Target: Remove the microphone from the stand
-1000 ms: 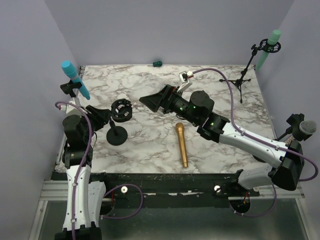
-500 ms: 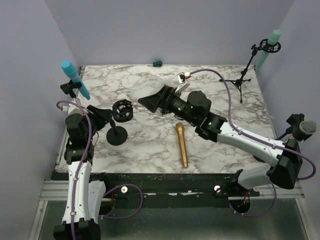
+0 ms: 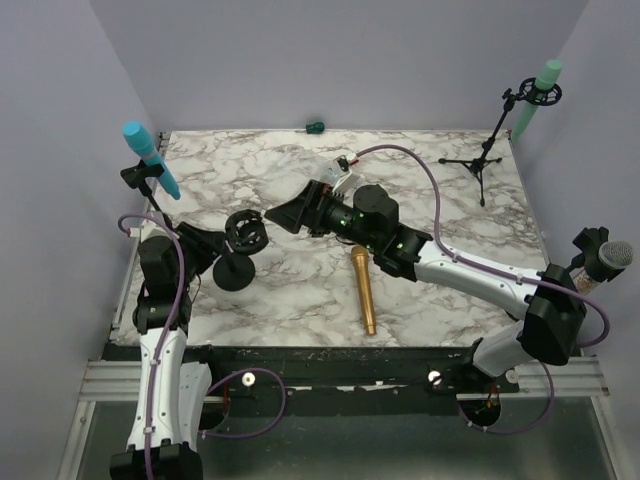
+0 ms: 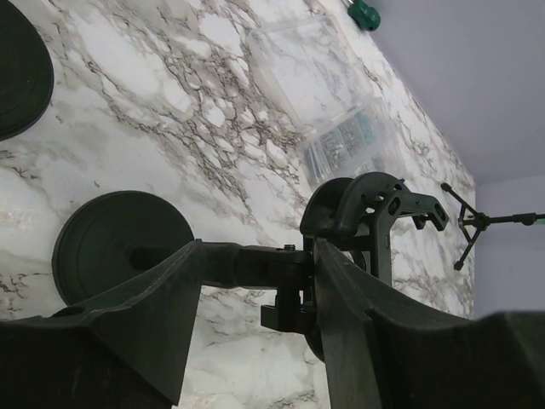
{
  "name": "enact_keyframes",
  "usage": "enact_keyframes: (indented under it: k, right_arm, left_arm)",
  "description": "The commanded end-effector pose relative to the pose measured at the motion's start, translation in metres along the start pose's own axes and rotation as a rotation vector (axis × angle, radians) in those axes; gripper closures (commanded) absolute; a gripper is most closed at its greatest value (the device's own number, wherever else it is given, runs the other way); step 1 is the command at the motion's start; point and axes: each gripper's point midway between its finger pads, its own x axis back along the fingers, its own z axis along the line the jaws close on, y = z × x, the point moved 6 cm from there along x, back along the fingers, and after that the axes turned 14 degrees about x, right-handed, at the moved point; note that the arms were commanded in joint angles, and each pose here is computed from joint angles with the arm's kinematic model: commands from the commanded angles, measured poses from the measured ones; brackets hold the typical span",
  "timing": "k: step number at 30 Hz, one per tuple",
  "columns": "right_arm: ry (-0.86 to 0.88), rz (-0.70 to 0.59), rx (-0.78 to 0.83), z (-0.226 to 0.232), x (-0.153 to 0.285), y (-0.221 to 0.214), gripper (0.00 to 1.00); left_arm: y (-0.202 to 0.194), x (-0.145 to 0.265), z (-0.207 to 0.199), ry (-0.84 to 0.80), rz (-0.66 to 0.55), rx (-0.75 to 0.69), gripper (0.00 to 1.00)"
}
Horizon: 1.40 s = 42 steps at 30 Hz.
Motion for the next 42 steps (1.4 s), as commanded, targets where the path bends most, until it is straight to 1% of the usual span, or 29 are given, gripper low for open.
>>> enact_keyframes:
  k: [1,4,8,9,10,11,12,14,18,20,24,26,33,42]
  right_arm:
    - [0.035,0.009,-0.019,0.003,-0.004,0.000,0.00]
    - [0.038,0.040,-0.040,-0.001,-0.010,-0.010,0.00]
    - [0.054,0.098,-0.074,-0.005,-0.022,-0.024,0.01]
    - [0.058,0.114,-0.087,-0.006,-0.025,-0.029,0.01]
    - [0.062,0.126,-0.097,-0.007,-0.027,-0.032,0.01]
    - [0.065,0.135,-0.106,-0.008,-0.029,-0.036,0.00]
    - [0.068,0.144,-0.117,-0.010,-0.031,-0.039,0.00]
    - [0.073,0.154,-0.140,-0.012,-0.033,-0.045,0.00]
    - [0.069,0.180,-0.195,-0.019,-0.041,-0.059,0.00]
    - [0.057,0.203,-0.227,-0.024,-0.047,-0.067,0.00]
    - [0.053,0.256,-0.304,-0.030,-0.060,-0.082,0.00]
    - [0.042,0.273,-0.335,-0.033,-0.065,-0.088,0.00]
    - [0.010,0.253,-0.375,-0.042,-0.073,-0.095,0.00]
    - [0.039,0.242,-0.386,-0.042,-0.092,-0.096,0.01]
  left_arm:
    - [-0.021,0.011,0.042,0.238,0.105,-0.019,0.42]
    - [-0.012,0.018,0.024,0.194,0.089,-0.047,0.33]
    - [-0.006,0.034,-0.009,0.055,0.110,-0.083,0.26]
    - [-0.006,0.037,-0.015,0.025,0.115,-0.086,0.22]
    - [-0.006,0.041,-0.021,-0.007,0.118,-0.089,0.14]
    - [-0.005,0.045,-0.027,-0.031,0.115,-0.094,0.10]
    - [-0.003,0.050,-0.033,-0.058,0.109,-0.104,0.06]
    - [-0.001,0.058,-0.042,-0.092,0.093,-0.120,0.02]
    - [0.004,0.075,-0.057,-0.146,0.069,-0.155,0.02]
    - [0.003,0.082,-0.067,-0.205,0.086,-0.172,0.02]
    - [-0.009,0.094,-0.087,-0.382,0.185,-0.186,0.01]
    - [-0.013,0.099,-0.092,-0.436,0.222,-0.184,0.02]
    - [-0.015,0.118,-0.103,-0.511,0.222,-0.240,0.02]
    - [-0.018,0.130,-0.109,-0.552,0.248,-0.315,0.01]
